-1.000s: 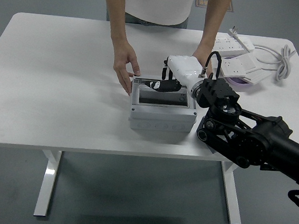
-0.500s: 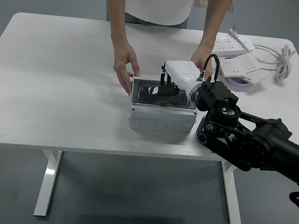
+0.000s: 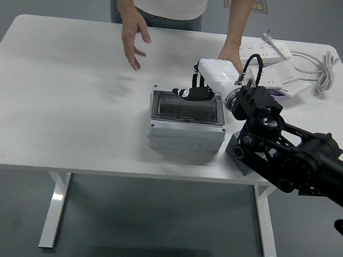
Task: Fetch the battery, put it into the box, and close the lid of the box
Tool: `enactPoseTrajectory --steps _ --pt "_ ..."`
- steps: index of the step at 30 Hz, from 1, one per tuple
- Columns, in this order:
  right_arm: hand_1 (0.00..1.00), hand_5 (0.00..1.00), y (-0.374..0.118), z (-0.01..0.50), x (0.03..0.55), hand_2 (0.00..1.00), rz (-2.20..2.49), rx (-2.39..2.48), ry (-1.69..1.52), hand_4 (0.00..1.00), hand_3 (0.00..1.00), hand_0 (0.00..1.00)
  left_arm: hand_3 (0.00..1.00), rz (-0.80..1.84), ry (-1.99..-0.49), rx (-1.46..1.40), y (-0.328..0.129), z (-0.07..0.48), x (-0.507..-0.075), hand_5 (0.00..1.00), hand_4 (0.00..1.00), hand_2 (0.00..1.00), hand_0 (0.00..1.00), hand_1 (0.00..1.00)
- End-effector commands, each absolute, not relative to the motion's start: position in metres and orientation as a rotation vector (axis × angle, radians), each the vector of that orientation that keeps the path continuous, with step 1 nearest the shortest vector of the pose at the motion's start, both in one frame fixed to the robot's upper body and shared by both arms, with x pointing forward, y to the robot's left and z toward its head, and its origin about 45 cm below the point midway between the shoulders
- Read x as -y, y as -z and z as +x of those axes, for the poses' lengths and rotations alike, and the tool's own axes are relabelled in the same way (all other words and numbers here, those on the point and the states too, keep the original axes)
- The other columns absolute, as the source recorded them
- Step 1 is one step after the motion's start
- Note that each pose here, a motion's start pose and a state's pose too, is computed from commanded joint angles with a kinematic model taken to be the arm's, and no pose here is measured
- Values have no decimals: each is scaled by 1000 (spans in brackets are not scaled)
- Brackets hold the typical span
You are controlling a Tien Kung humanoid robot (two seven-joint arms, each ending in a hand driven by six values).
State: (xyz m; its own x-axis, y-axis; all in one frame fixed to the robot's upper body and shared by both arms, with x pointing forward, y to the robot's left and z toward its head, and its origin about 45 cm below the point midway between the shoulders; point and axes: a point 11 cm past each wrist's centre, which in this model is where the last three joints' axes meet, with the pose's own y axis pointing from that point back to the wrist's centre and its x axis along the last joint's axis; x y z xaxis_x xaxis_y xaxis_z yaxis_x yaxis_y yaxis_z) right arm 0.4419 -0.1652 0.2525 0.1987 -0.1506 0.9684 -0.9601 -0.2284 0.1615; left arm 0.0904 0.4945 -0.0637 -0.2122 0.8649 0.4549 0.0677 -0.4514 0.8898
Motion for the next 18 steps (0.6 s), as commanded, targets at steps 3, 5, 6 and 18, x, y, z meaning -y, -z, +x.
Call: enactPoseTrajectory --steps 3,5,6,18 --pt "357 693 -258 442 181 349 1575 1165 -1139 889 374 256 612 1451 -1723 -1130 65 89 -493 231 728 665 568 713" --pt "357 693 -262 442 192 349 1587 1228 -1140 889 374 256 612 1452 -1720 -1133 65 88 -492 231 728 665 568 713" --pt "357 693 -263 441 200 349 1608 1281 -1125 889 374 256 612 1452 -1719 -1135 66 88 -491 231 728 665 568 713" --pt "338 588 -247 430 271 355 1868 1828 -849 815 399 237 611 1445 -1704 -1143 69 88 -485 233 728 665 569 713"
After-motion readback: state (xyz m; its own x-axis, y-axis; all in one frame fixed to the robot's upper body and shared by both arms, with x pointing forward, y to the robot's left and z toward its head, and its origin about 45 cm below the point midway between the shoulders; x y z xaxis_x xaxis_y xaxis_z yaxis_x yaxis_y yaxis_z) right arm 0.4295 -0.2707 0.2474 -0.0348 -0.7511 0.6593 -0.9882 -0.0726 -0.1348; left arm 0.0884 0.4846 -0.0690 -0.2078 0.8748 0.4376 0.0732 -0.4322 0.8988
